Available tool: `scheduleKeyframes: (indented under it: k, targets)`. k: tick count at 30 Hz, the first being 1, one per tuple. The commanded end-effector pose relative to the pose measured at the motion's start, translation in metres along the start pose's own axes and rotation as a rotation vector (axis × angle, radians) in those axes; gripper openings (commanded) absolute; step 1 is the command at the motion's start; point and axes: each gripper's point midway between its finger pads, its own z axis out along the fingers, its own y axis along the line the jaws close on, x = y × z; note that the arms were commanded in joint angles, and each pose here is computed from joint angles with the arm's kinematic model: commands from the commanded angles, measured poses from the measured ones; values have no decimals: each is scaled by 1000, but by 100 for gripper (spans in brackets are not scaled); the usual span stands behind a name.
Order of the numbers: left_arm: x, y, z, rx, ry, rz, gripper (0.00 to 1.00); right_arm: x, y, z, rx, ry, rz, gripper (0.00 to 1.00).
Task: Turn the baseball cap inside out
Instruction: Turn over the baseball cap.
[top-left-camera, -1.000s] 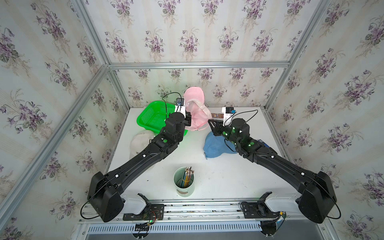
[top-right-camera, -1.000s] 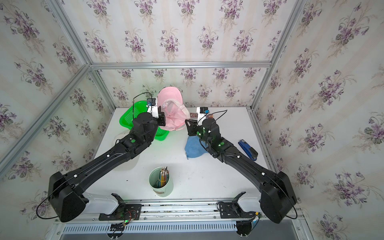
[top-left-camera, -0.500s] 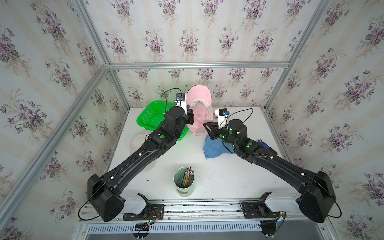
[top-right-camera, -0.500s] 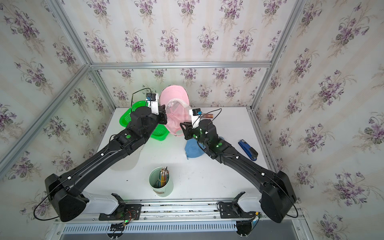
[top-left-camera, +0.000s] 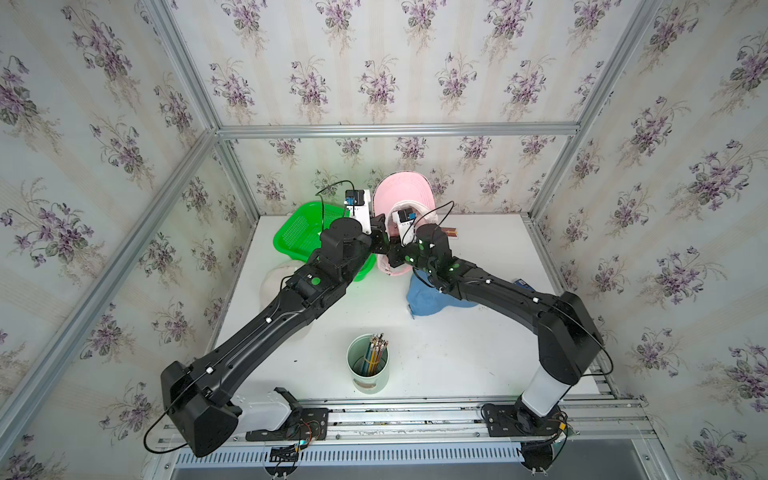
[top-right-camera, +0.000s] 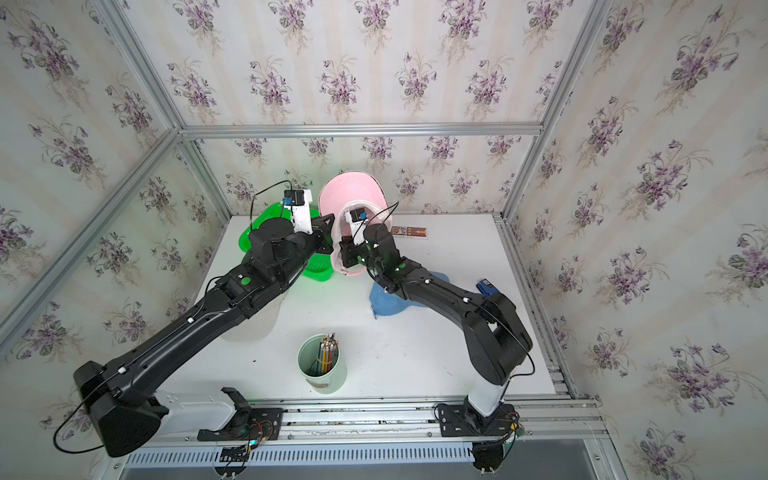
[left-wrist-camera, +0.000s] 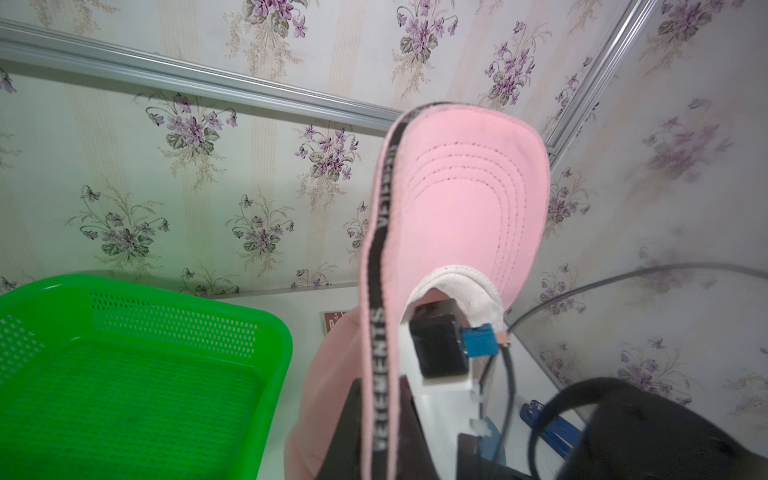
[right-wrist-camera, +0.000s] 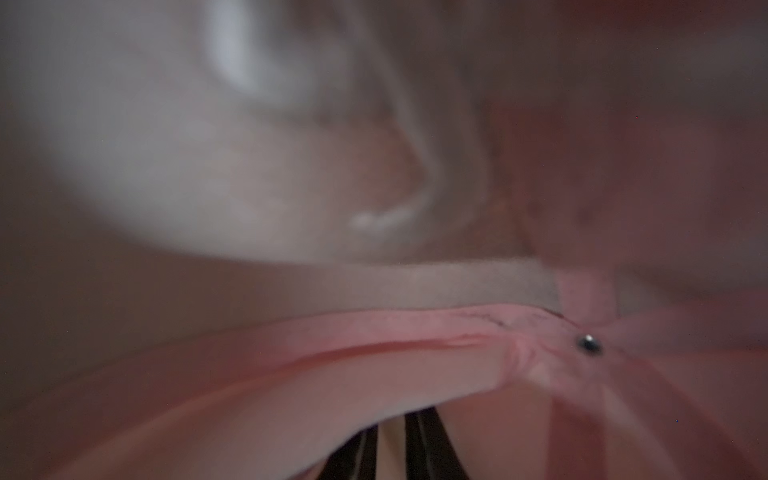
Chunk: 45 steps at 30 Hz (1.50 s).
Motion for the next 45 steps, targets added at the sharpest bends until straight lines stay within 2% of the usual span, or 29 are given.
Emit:
scheduleKeyframes:
  k: [1,3,5,9,15,18,22,26,36,41,45]
  targets:
    - [-10,-4,-11,28,-39,-131,0,-4,-2,12,5,-40,-13,21]
    - [-11,1,-15,1,-54,-104,0,-3,-1,16,3,-41,-12,25]
    - [-13,10,-16,-61,-54,-22,0,-5,5,10,-7,-40,-16,30]
    - [-22,26,-15,-172,-78,139,0,-10,16,-25,2,-63,-52,43]
    - [-28,32,-9,-233,-68,240,0,-30,27,-83,7,-106,-79,53]
    - [-27,27,-9,-205,-69,220,0,-45,29,-95,19,-157,-94,48]
    - [-23,21,-13,-152,-45,140,0,-64,29,-90,23,-251,-107,20]
    - [-14,16,-15,-109,-20,63,0,-72,32,-68,-10,-293,-83,9]
    - [-1,6,-14,-54,44,-29,0,-92,30,-51,3,-434,-63,4]
    - [5,-4,-13,-1,82,-89,0,-95,26,-32,17,-442,-55,3]
    - [2,-11,-19,41,77,-122,0,-84,10,-6,87,-390,-51,3]
